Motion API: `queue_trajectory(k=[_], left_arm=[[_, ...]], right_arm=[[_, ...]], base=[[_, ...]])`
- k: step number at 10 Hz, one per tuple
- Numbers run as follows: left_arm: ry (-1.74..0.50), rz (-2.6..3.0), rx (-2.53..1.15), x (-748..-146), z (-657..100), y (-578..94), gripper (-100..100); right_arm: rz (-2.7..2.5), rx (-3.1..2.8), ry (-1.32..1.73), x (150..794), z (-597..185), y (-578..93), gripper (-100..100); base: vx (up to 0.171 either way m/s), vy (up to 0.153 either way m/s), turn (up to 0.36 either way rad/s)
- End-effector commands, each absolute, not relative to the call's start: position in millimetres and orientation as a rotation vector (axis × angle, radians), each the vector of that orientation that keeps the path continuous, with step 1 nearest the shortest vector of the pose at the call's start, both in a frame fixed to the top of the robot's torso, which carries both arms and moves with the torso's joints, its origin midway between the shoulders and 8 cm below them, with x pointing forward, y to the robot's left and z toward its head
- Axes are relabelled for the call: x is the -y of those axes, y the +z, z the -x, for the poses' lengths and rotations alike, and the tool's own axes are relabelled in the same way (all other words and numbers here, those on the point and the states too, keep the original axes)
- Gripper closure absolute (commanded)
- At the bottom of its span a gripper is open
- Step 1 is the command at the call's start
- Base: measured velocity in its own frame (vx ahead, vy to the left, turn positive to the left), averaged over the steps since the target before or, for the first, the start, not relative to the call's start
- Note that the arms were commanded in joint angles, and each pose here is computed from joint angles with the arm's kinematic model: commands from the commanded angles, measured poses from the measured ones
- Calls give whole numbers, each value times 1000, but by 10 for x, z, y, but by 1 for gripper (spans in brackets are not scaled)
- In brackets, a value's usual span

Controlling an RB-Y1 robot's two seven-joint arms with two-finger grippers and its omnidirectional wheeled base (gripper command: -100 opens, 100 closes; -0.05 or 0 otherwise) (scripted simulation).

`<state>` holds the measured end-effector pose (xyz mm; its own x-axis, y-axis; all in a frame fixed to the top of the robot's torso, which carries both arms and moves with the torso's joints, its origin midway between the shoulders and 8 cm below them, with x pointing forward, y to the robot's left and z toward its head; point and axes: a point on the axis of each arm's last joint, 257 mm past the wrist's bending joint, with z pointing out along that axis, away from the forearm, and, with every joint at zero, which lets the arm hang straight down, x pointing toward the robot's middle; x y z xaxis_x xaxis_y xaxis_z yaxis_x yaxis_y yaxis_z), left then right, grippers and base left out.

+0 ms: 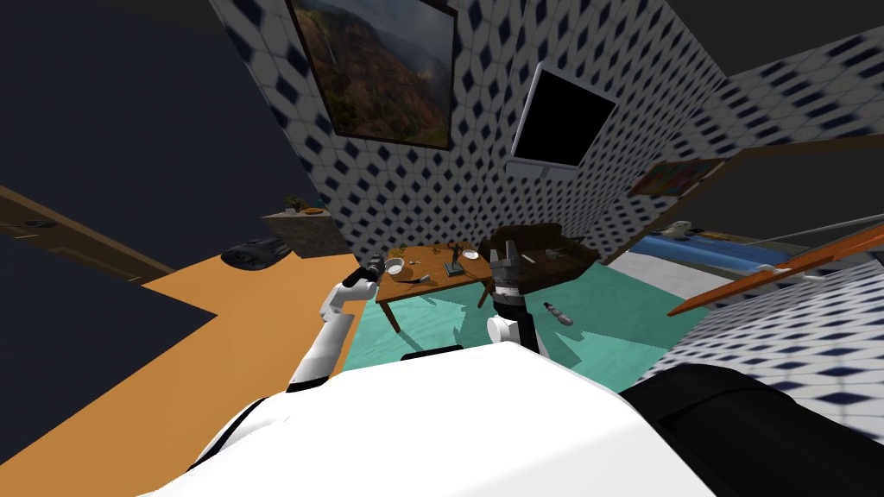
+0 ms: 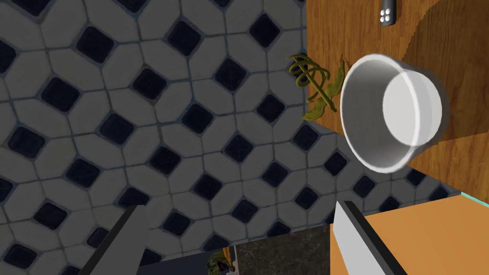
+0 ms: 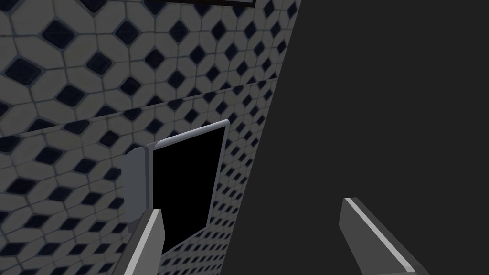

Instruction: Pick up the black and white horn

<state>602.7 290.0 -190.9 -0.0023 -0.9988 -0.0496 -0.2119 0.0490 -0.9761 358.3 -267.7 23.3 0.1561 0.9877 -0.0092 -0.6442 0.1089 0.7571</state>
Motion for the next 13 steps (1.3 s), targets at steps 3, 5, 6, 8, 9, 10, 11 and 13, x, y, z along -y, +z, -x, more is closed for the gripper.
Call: queue_trajectory(k=[3, 5, 6, 8, 9, 10, 11, 13], left_arm=[[-1036, 1456, -1455, -2812, -6159, -2207, -100], [-1008, 1533, -1496, -2783, -6191, -2433, -100], [-982, 1563, -1512, -2823, -6158, -2595, -100], [-955, 1635, -1547, -2784, -6167, -2791, -100], [-956, 1675, -1566, -2697, -6207, -2809, -100], [-929, 1704, -1579, -2736, -6162, -2963, -100], [-924, 1709, -1582, -2743, -6153, -2993, -100], [-897, 1776, -1611, -2690, -6133, -3154, -100]], right_arm=[[-701, -611, 1316, 2677, -3583, 233, 0], [-701, -611, 1316, 2677, -3583, 233, 0], [-701, -611, 1316, 2677, -3583, 233, 0], [-701, -611, 1316, 2677, -3583, 232, 0], [-701, -611, 1316, 2677, -3583, 233, 0], [-701, -611, 1316, 2677, -3583, 232, 0], [-701, -611, 1316, 2677, -3583, 232, 0], [-701, -611, 1316, 2677, -3583, 232, 0]], base=[[8, 6, 1], [15, 5, -10], [18, 4, -15], [28, 3, -16], [36, 0, -32], [34, 0, -22], [14, 0, 5], [31, 1, -33]])
